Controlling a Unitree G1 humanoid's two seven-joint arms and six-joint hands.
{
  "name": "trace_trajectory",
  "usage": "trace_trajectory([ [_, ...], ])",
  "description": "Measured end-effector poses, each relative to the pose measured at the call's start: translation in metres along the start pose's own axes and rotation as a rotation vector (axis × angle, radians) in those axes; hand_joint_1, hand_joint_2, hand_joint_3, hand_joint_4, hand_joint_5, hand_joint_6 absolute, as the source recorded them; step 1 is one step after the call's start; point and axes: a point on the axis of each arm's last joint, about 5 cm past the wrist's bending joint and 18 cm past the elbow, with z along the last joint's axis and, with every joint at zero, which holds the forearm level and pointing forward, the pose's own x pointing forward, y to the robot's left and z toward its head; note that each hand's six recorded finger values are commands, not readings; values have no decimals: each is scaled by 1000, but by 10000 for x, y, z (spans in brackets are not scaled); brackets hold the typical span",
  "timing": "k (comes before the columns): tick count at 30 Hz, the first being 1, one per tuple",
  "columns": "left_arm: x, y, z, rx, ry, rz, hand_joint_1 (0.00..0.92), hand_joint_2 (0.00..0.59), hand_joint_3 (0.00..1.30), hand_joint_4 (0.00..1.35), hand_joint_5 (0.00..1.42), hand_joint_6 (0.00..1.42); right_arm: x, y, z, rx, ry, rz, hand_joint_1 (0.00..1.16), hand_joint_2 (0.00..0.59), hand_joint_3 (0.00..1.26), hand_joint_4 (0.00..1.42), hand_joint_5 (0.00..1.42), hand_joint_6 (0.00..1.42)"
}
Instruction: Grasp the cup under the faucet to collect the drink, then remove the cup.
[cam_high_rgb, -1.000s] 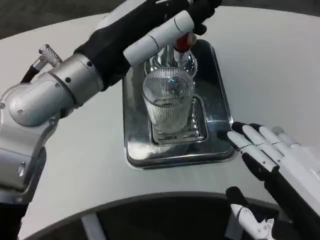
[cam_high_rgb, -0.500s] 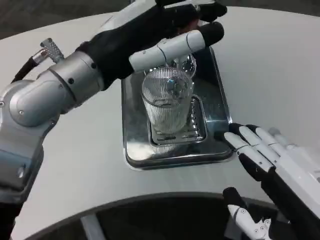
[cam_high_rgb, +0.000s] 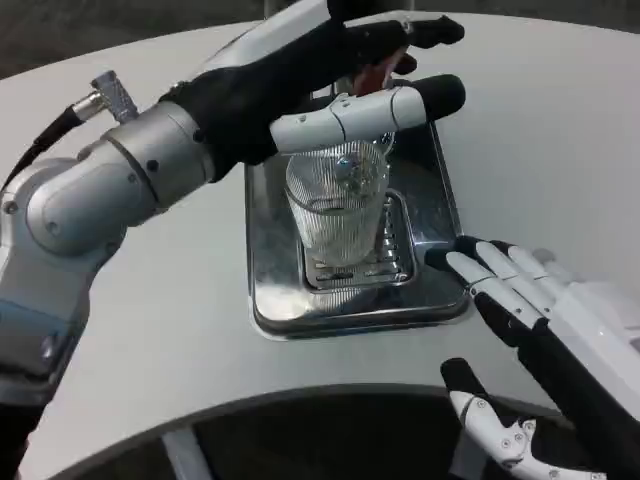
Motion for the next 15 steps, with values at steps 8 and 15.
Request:
trace_trajectory([
  [8,7,-12,7,35,1,-7,0,79,173,97,151,209,7,14,-52,157,23,-2,350,428,12,0,0,38],
  [15,7,-12,9,43,1,-9,0,79,173,96,148,208,117,80,-163,426,27,-24,575,296,0,0,17,131],
])
